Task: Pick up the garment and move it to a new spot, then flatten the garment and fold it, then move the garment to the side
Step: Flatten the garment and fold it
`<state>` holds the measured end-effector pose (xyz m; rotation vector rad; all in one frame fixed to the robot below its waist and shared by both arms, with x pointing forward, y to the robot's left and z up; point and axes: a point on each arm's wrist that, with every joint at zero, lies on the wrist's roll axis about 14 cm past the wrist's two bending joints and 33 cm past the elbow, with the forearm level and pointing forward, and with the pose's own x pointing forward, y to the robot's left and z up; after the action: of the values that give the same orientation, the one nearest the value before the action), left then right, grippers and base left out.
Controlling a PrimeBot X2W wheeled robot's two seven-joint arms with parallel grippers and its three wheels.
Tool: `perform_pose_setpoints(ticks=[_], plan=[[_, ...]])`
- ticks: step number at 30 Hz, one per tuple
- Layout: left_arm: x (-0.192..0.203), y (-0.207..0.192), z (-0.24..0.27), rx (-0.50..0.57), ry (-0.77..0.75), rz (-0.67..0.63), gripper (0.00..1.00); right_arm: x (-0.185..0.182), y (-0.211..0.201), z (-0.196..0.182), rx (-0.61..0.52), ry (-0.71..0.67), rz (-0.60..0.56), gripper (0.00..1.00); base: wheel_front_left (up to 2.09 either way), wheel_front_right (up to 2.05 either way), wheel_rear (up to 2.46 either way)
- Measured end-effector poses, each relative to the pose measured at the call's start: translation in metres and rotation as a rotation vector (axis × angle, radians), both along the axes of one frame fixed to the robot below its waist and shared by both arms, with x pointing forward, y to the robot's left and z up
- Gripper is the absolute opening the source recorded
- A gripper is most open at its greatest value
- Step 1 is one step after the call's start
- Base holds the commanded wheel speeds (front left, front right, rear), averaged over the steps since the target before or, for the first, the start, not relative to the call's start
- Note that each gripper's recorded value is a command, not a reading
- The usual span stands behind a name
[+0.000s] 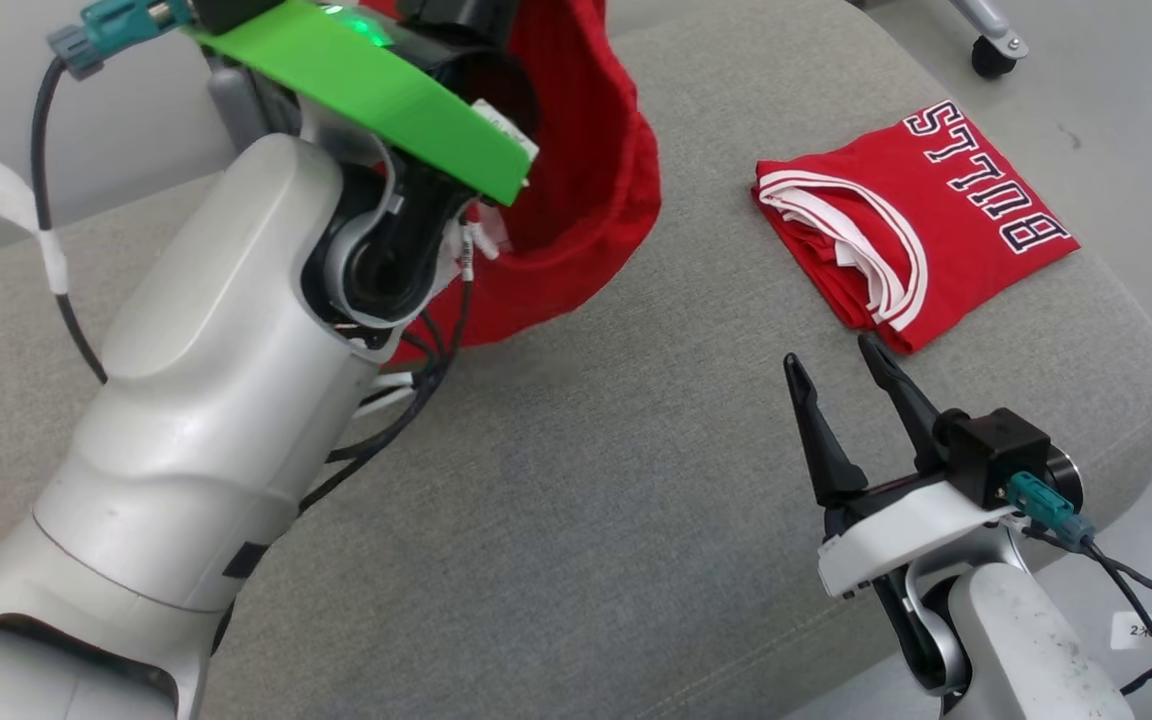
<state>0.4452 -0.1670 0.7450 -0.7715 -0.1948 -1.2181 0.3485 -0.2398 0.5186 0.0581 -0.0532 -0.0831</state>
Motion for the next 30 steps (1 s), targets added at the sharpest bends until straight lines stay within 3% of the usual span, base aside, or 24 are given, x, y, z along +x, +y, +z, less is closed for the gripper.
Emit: perform_pose_setpoints(ticks=[6, 10, 13, 19, 20, 21, 22, 26, 30], plan=[[-0.027, -0.005, 0.015, -0.072, 0.004, -0.107, 0.00, 0.010, 0.011, -0.005, 0.007, 0.011, 0.031, 1.00, 0.00, 0.00, 0.00], [-0.013, 0.006, -0.019, -0.012, 0.060, -0.070, 0.00, 0.020, 0.020, -0.007, 0.015, 0.013, 0.060, 1.00, 0.00, 0.00, 0.00], [0.016, 0.032, -0.087, 0.131, 0.154, 0.041, 0.00, 0.027, 0.028, -0.011, 0.019, 0.020, 0.085, 1.00, 0.00, 0.00, 0.00], [0.068, 0.123, -0.219, 0.503, 0.285, 0.371, 0.00, 0.042, 0.047, -0.015, 0.017, 0.031, 0.149, 1.00, 0.00, 0.00, 0.00], [0.072, 0.135, -0.232, 0.551, 0.292, 0.416, 0.15, 0.045, 0.050, -0.016, 0.018, 0.032, 0.161, 1.00, 0.00, 0.00, 0.00], [0.075, 0.144, -0.240, 0.576, 0.301, 0.449, 0.87, 0.047, 0.053, -0.017, 0.018, 0.033, 0.170, 1.00, 0.00, 0.00, 0.00], [0.077, 0.154, -0.248, 0.608, 0.306, 0.482, 1.00, 0.049, 0.057, -0.018, 0.019, 0.038, 0.181, 1.00, 0.00, 0.00, 0.00], [0.081, 0.176, -0.269, 0.675, 0.337, 0.567, 1.00, 0.056, 0.068, -0.019, 0.022, 0.040, 0.213, 1.00, 0.00, 0.00, 0.00], [0.079, 0.186, -0.277, 0.666, 0.391, 0.606, 1.00, 0.059, 0.073, -0.019, 0.019, 0.041, 0.231, 1.00, 0.00, 0.00, 0.00]])
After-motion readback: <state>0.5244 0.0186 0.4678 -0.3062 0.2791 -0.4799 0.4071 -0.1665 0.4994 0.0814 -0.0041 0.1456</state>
